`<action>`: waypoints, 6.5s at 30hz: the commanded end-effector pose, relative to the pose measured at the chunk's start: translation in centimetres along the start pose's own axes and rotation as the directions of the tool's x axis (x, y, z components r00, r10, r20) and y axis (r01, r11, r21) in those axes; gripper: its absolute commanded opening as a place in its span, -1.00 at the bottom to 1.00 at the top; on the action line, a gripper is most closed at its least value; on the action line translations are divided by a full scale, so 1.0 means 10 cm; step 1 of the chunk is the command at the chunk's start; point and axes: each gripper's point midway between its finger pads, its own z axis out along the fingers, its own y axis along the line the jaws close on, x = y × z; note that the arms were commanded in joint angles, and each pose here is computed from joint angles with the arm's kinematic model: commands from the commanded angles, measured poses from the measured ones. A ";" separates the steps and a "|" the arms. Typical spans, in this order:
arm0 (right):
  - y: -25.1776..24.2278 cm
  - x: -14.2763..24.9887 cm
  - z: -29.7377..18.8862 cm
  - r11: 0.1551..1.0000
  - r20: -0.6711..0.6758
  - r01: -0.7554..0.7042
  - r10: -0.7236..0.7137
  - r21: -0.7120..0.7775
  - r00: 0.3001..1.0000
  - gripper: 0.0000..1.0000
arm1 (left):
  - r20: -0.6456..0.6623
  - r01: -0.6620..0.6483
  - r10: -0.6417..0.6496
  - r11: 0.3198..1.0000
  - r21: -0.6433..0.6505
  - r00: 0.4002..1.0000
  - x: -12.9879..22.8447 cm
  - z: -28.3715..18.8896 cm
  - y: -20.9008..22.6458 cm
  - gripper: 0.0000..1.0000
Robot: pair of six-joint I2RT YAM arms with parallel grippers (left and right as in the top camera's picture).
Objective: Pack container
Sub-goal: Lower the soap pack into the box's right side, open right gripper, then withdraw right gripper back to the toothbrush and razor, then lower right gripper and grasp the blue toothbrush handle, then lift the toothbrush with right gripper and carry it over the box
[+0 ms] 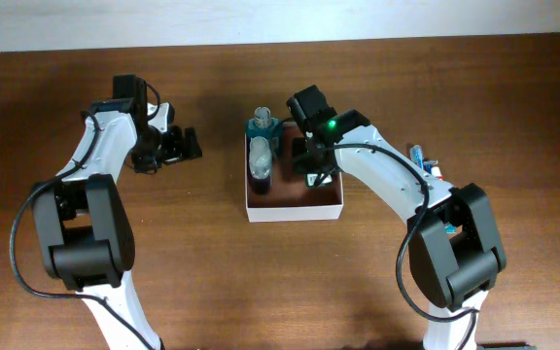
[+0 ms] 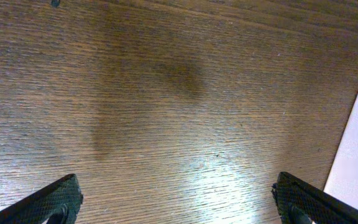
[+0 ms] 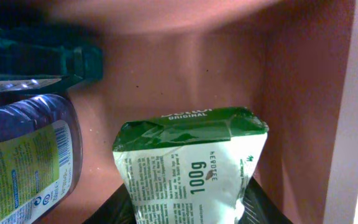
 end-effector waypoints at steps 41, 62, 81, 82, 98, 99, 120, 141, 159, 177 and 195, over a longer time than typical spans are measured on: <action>-0.72 -0.39 -1.49 0.998 0.135 0.066 -0.067 0.016 0.989 0.21 | 0.004 -0.011 0.011 1.000 -0.003 1.000 0.00 -0.01 0.01 0.99; -2.20 0.29 -0.68 0.981 -0.089 -0.118 0.133 0.157 0.987 -0.38 | 0.004 -0.011 0.011 1.000 -0.003 1.000 0.00 -0.01 0.01 0.99; -2.33 0.45 -0.10 0.980 -0.065 -0.064 0.078 0.191 0.995 -0.24 | 0.004 -0.011 0.011 1.000 -0.003 1.000 0.00 -0.01 0.01 0.99; -2.35 0.46 -0.09 0.978 -0.068 -0.063 0.078 0.200 0.995 -0.24 | 0.004 -0.011 0.011 1.000 -0.003 1.000 0.00 -0.01 0.01 0.99; -2.40 0.50 0.13 0.975 -0.102 -0.058 0.082 0.216 0.991 -0.25 | 0.004 -0.011 0.011 1.000 -0.003 1.000 0.00 -0.01 0.01 0.99; -2.40 0.50 0.14 0.975 -0.103 -0.059 0.083 0.216 0.991 -0.25 | 0.004 -0.011 0.011 1.000 -0.003 1.000 0.00 -0.01 0.01 0.99; -2.24 0.58 0.33 0.990 -0.146 -0.069 0.086 0.120 0.986 -0.26 | 0.004 -0.011 0.011 1.000 -0.003 1.000 0.00 -0.01 0.01 0.99; -2.25 0.61 0.32 0.990 -0.158 -0.069 0.088 0.123 0.984 -0.70 | 0.004 -0.011 0.011 1.000 -0.003 1.000 0.00 -0.01 0.01 0.99; -2.21 0.64 0.32 0.995 -0.177 -0.022 0.038 0.093 0.983 -0.49 | 0.004 -0.011 0.011 1.000 -0.003 1.000 0.00 -0.01 0.01 0.99; -2.18 0.54 0.29 0.997 -0.157 -0.002 0.014 0.073 0.988 -0.92 | 0.004 -0.011 0.011 1.000 -0.003 1.000 0.00 -0.01 0.01 0.99; -1.72 -0.13 -0.49 0.990 -0.104 -0.021 0.006 -0.140 0.995 -0.92 | 0.004 -0.011 0.011 1.000 -0.003 1.000 0.00 -0.01 0.01 0.99</action>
